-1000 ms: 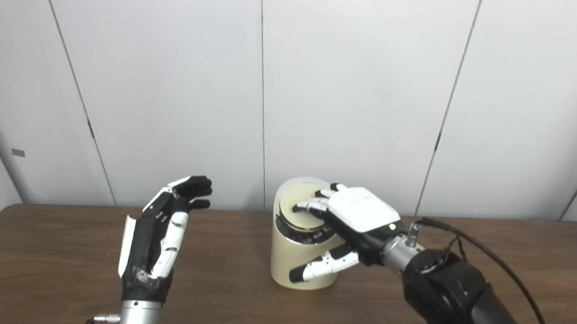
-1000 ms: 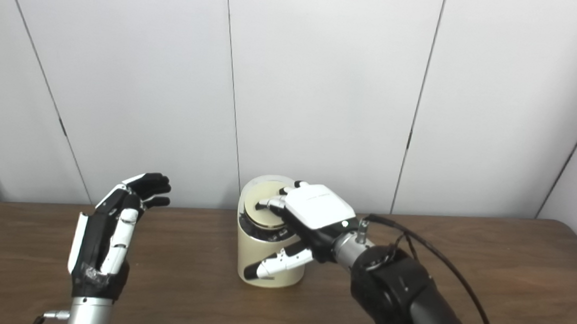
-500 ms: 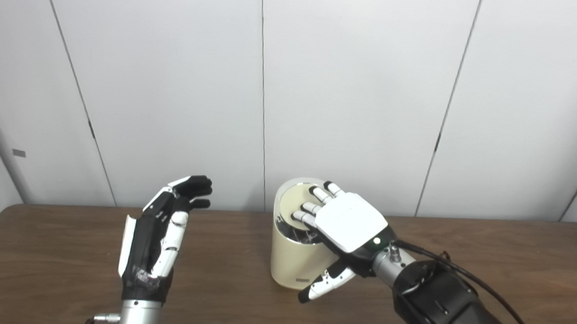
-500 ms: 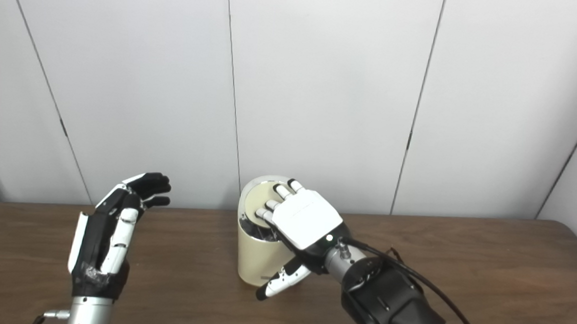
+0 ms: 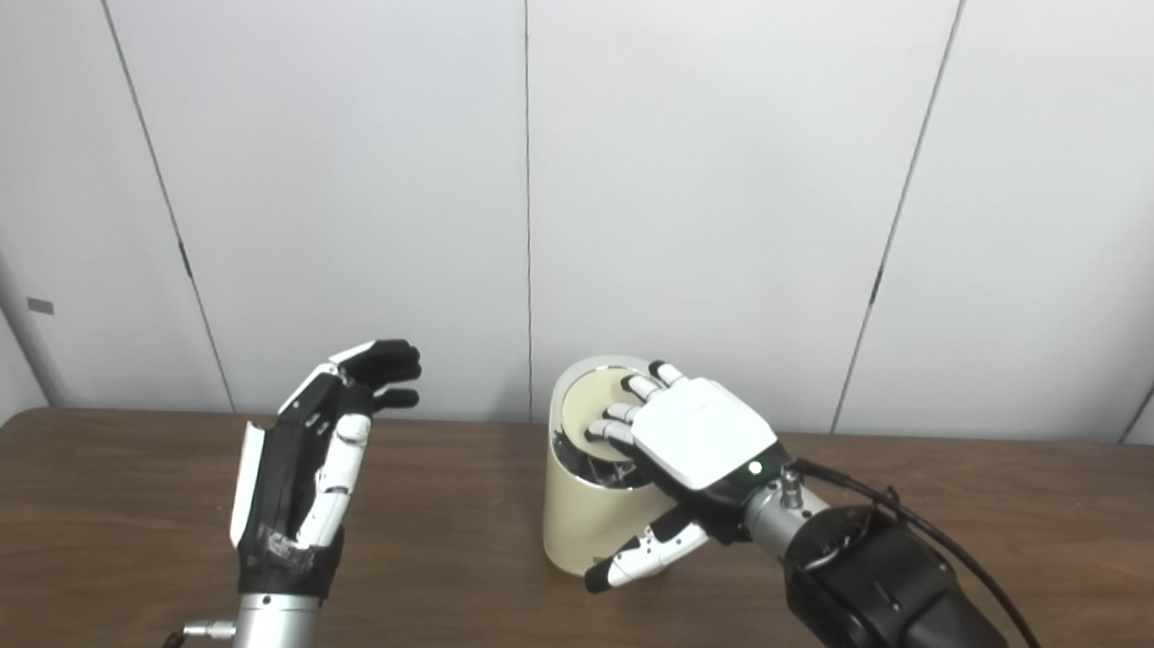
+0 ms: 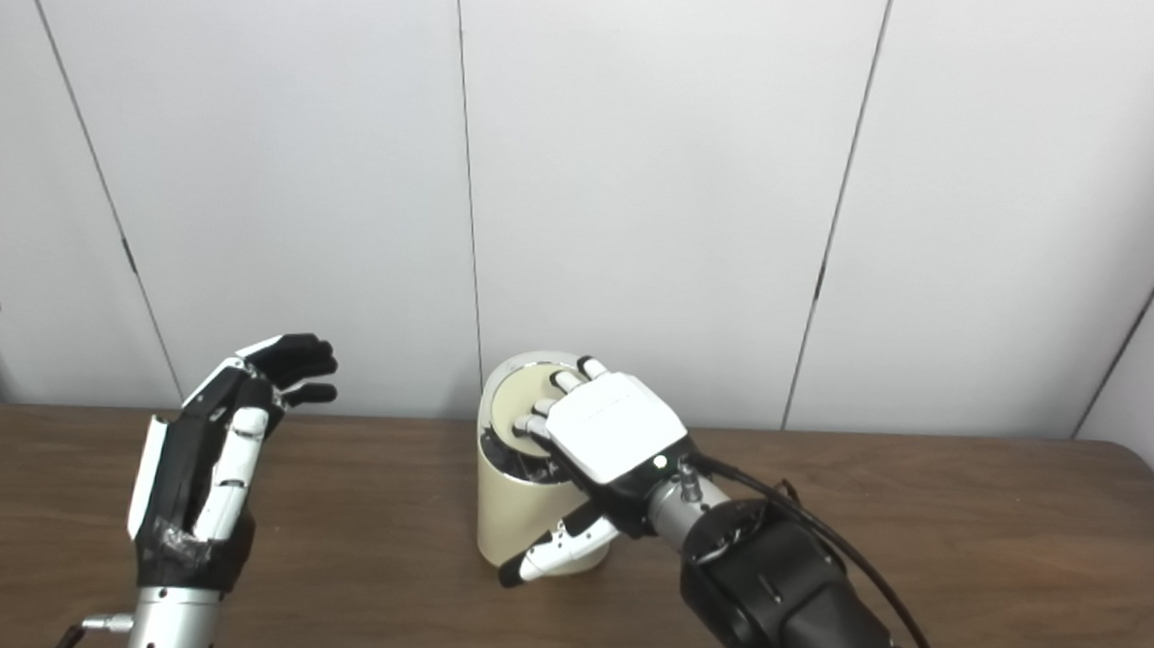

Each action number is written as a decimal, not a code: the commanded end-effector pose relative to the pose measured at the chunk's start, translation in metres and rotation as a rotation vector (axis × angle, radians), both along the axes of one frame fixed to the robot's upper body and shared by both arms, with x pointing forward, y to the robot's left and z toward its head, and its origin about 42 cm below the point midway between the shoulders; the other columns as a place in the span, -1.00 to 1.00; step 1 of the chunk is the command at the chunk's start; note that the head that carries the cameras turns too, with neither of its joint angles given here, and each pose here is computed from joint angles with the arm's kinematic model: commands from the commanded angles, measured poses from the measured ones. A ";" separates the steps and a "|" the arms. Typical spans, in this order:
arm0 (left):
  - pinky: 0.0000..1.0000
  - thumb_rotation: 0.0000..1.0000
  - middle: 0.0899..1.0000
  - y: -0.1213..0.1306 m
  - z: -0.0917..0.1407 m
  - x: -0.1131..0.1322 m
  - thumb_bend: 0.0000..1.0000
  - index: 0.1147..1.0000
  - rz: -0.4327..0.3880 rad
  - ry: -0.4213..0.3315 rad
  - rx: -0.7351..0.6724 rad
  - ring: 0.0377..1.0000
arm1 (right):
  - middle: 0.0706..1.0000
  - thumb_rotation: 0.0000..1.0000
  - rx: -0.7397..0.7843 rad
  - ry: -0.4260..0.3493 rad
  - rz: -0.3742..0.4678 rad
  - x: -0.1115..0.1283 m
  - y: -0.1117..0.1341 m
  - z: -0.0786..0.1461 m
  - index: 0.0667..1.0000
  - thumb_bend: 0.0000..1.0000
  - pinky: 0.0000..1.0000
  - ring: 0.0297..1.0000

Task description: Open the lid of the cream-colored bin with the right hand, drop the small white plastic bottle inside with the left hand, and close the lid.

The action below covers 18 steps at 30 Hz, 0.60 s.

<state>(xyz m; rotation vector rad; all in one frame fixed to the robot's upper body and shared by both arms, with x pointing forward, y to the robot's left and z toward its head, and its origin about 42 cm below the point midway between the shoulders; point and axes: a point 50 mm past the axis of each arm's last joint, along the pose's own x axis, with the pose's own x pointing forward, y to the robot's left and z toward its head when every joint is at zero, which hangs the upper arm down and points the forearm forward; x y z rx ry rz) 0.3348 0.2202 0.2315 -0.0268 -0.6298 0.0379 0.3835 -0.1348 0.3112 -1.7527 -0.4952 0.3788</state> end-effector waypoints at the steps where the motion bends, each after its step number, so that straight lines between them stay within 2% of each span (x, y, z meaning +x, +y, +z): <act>1: 0.33 0.39 0.41 -0.001 0.021 0.003 -0.30 0.34 -0.007 -0.080 0.000 0.45 | 0.57 0.91 -0.023 0.091 -0.029 -0.001 -0.005 -0.007 0.48 0.86 1.00 0.82; 7: 0.34 0.37 0.41 0.000 0.021 0.003 -0.26 0.34 -0.016 -0.078 -0.008 0.46 | 0.47 0.98 0.011 0.154 -0.020 -0.006 -0.005 -0.009 0.36 0.90 1.00 0.71; 11: 0.33 0.37 0.41 -0.001 0.020 0.003 -0.27 0.34 -0.013 -0.077 -0.006 0.45 | 0.61 0.90 0.070 0.119 -0.005 -0.009 -0.007 -0.007 0.54 0.88 1.00 0.75; 15: 0.33 0.37 0.41 0.000 0.019 0.002 -0.28 0.34 -0.010 -0.077 -0.001 0.45 | 0.79 0.73 0.184 0.066 0.016 -0.009 -0.011 -0.006 0.71 0.82 1.00 0.86; 18: 0.32 0.36 0.41 0.001 0.019 0.003 -0.28 0.34 -0.009 -0.079 -0.001 0.44 | 0.89 0.68 0.273 0.038 0.028 -0.009 -0.015 -0.007 0.82 0.76 1.00 0.97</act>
